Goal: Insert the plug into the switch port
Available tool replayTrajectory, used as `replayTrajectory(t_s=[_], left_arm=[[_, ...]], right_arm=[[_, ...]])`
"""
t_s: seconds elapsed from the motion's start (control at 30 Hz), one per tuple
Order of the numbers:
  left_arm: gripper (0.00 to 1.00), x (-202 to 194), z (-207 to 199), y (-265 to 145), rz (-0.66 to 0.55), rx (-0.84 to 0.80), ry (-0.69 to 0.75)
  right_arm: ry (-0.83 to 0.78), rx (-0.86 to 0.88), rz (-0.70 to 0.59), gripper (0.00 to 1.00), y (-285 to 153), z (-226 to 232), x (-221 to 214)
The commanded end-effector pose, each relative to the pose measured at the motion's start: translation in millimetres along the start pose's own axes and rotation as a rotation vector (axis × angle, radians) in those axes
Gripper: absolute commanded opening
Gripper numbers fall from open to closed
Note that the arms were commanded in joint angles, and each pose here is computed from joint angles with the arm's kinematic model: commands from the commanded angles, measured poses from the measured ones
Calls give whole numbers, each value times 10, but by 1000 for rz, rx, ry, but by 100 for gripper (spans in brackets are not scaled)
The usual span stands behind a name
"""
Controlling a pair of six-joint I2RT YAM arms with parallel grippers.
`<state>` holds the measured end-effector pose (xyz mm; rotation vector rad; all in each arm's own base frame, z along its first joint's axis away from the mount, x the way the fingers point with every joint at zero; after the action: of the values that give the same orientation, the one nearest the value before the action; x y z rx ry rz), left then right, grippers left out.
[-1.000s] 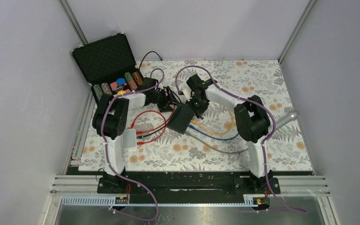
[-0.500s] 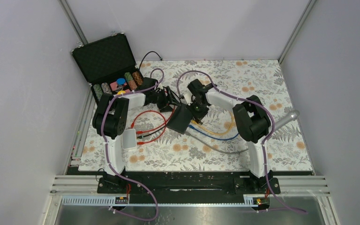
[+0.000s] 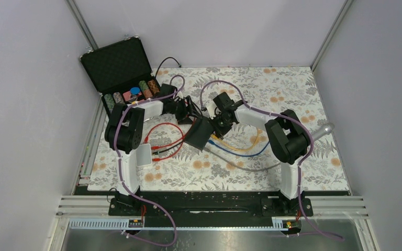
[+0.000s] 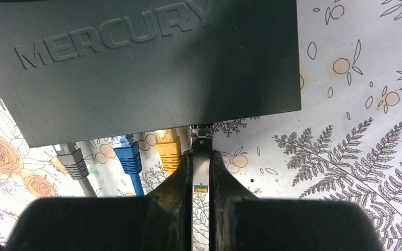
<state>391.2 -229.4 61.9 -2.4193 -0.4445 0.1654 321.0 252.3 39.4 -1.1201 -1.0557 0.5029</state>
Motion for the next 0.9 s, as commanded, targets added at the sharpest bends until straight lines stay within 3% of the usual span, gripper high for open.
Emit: replayTrajectory(t_s=[0.0, 0.43, 0.87], left_arm=[[62, 63, -62, 4, 30, -4, 68], [61, 87, 69, 21, 48, 61, 140], [61, 77, 37, 77, 62, 9, 145]], right_arm=[[-55, -37, -160, 0, -143, 2, 321], [-90, -126, -148, 0, -222, -252, 343], [-149, -39, -159, 0, -166, -248, 390]])
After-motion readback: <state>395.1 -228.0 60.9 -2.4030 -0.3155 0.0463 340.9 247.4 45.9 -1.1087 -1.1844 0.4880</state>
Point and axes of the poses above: each gripper's point midway between its finger pads, its own y axis out along the fingers, its own z axis along the line the jaws close on, x = y × z, the point moved 3 cm from there along -y, back along the fingers, and after that the axes turned 12 degrees about -y, right-handed, at the moved point
